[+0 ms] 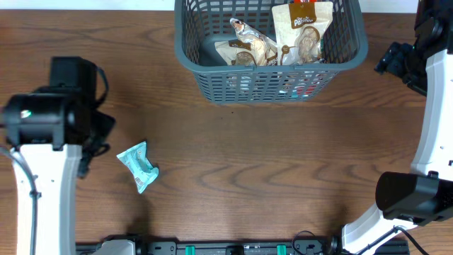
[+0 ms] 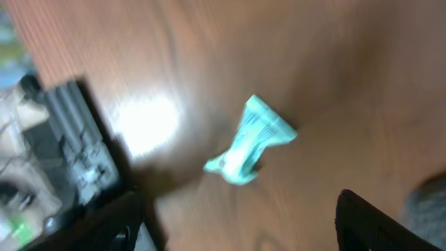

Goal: Pack container
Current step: 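Move the left gripper down to the mint-green packet on the table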

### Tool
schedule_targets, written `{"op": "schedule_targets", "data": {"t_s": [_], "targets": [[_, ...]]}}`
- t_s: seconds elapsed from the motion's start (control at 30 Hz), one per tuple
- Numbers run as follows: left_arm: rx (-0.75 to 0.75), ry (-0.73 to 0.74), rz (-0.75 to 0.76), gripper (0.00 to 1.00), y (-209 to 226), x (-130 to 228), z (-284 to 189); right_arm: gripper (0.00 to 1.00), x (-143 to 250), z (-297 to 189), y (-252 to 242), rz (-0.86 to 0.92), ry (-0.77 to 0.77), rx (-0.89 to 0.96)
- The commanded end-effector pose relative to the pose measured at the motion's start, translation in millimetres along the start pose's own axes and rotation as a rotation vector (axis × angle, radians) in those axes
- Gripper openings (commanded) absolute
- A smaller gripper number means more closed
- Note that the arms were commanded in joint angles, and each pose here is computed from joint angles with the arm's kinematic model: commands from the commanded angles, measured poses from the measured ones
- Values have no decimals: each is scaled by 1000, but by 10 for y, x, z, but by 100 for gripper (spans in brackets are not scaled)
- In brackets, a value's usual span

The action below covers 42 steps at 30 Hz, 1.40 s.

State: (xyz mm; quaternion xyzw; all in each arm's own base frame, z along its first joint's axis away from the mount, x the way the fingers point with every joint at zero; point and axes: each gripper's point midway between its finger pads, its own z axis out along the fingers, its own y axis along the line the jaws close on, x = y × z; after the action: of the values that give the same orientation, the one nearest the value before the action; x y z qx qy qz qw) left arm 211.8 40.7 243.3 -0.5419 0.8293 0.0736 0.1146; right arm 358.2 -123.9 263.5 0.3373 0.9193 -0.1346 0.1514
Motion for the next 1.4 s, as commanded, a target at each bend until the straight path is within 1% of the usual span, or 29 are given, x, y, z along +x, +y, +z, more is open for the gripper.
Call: {"op": "schedule_targets", "data": {"t_s": [0.0,0.07,0.23,0.5,0.57,0.67,0.7,0.9,1.03,1.23,1.37], "targets": [[-38,109,-23,79,7,229,256,99,-19,27,-61,24,-3,25],[-60,140,2,79,22,315,412,99,-19,27,-61,24,-3,25],[-65,230,211,79,42,543,755,99,-19,27,-61,24,-3,25],[-68,266,483,79,124,685,1123,99,-19,27,-61,24,-3,25],[-42,289,536,80,104,752,1202,99,-19,27,-61,24,-3,25],[54,341,616,80,-13,901,1298,99,-19,27,-61,24,-3,25],[71,348,624,80,-32,933,1337,99,-19,27,-61,24,-3,25],[62,356,620,80,34,1023,1552,99,-19,27,-61,24,-3,25],[89,332,618,80,-23,1027,1653,99,-19,27,-61,24,-3,25],[171,237,604,81,-283,892,1708,99,-19,27,-61,24,-3,25],[118,169,555,82,-260,753,1755,99,-19,27,-61,24,-3,25]]}}
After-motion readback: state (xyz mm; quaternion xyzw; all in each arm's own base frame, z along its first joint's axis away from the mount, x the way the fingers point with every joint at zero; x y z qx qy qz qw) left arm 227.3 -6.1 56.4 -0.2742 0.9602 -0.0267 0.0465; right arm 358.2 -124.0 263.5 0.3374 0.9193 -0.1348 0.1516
